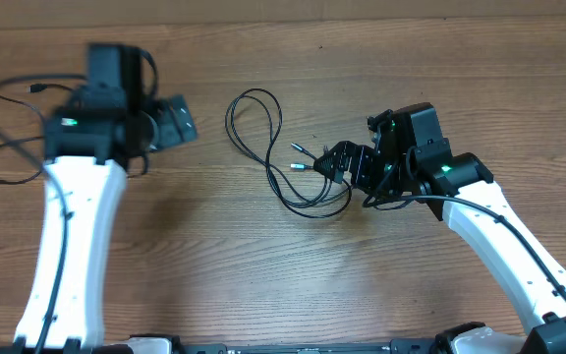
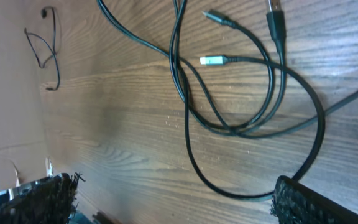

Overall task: Untangle cables
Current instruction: 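Bring the left gripper back toward the remaining cables at center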

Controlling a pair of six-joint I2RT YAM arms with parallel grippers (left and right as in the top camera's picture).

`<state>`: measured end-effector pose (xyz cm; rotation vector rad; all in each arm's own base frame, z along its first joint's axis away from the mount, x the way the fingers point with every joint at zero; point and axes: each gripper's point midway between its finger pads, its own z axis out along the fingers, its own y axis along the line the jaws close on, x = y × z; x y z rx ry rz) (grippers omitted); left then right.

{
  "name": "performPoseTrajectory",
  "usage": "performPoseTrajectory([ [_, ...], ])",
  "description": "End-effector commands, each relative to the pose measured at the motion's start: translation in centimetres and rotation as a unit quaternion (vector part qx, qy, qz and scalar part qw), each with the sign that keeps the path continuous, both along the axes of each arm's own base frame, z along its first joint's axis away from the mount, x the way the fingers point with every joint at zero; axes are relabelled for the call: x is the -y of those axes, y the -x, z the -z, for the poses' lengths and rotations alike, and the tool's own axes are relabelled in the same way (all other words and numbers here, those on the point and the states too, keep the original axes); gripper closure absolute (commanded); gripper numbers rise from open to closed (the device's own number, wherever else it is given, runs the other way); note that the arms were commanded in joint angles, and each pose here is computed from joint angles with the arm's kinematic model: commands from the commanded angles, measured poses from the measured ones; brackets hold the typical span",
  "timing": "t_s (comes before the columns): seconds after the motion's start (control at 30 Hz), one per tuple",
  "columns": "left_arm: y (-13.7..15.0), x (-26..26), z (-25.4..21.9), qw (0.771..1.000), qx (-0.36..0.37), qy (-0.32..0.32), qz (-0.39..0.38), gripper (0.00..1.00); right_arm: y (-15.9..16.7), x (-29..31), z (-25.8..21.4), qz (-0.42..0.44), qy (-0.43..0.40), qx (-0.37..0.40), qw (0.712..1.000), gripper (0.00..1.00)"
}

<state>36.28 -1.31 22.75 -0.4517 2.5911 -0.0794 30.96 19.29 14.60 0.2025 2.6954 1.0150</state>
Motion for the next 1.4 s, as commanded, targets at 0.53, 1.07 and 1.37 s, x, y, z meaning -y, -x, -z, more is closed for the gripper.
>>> performPoseTrajectory([
  [0.53,-5.9,5.7,16.7,0.984,0.012,0.037,0.172,0.02,-0.3,0.1,-0.2,0.002,0.003,0.005,1.0,0.0],
  [1.07,-9.3,4.8,19.7,0.981,0.046,-0.023,0.186,0.07,-0.3,0.1,-0.2,0.002,0.003,0.005,1.0,0.0],
  [1.37,-9.9,5.0,19.7,0.983,0.057,-0.013,0.172,0.05,-0.3,0.1,-0.1,0.002,0.003,0.006,1.0,0.0],
])
